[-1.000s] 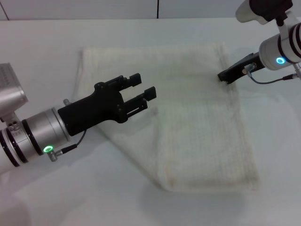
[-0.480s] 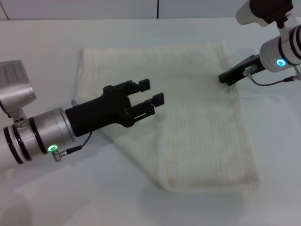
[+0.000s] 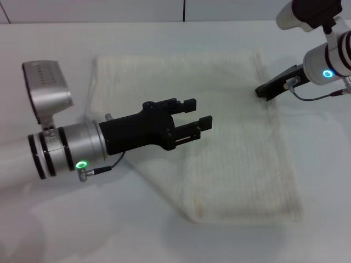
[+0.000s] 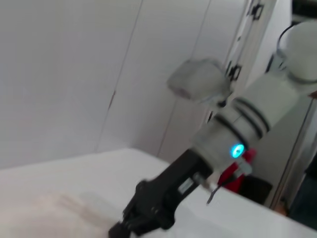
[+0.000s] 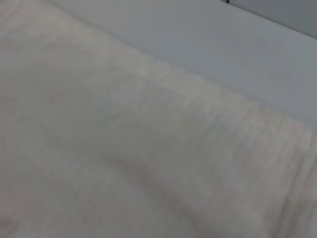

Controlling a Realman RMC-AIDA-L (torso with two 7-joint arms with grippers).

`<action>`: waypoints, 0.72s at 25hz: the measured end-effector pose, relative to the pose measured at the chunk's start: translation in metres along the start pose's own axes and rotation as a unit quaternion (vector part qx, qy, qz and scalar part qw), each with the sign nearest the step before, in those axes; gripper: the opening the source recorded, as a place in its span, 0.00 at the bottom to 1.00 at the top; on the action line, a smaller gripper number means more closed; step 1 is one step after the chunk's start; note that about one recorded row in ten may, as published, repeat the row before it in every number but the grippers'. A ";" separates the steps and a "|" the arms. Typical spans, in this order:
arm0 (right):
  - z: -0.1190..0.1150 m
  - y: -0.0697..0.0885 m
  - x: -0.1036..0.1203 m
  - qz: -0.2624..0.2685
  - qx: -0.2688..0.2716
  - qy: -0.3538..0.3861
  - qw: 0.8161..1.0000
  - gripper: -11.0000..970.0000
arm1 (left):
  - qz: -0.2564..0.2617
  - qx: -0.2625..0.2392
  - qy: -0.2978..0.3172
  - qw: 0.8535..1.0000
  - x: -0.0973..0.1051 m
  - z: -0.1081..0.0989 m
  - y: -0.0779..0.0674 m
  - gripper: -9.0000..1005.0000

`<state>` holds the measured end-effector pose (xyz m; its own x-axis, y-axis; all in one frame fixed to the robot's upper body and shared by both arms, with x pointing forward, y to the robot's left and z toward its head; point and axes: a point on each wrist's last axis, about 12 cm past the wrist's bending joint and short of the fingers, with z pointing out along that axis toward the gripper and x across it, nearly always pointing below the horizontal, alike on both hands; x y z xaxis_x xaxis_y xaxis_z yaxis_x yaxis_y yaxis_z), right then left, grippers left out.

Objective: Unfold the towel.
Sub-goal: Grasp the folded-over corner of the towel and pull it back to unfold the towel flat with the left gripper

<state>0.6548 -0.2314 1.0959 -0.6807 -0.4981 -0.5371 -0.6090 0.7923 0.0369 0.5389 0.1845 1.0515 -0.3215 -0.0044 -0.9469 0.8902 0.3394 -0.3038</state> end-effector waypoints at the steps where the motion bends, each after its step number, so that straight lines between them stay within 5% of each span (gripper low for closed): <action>1: 0.000 0.001 0.000 0.000 -0.001 0.000 1.000 0.01 | -0.003 -0.008 0.010 1.000 0.001 0.005 0.002 0.45; 18: 0.002 0.005 -0.004 -0.005 -0.005 -0.003 1.000 0.01 | -0.019 -0.086 0.082 0.993 0.019 0.021 0.014 0.45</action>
<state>0.6549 -0.2248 1.0966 -0.6725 -0.5034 -0.5425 -0.6195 0.7839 0.0406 0.5520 0.1690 1.0273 -0.4149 0.1287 -0.9007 0.8127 0.4975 -0.3032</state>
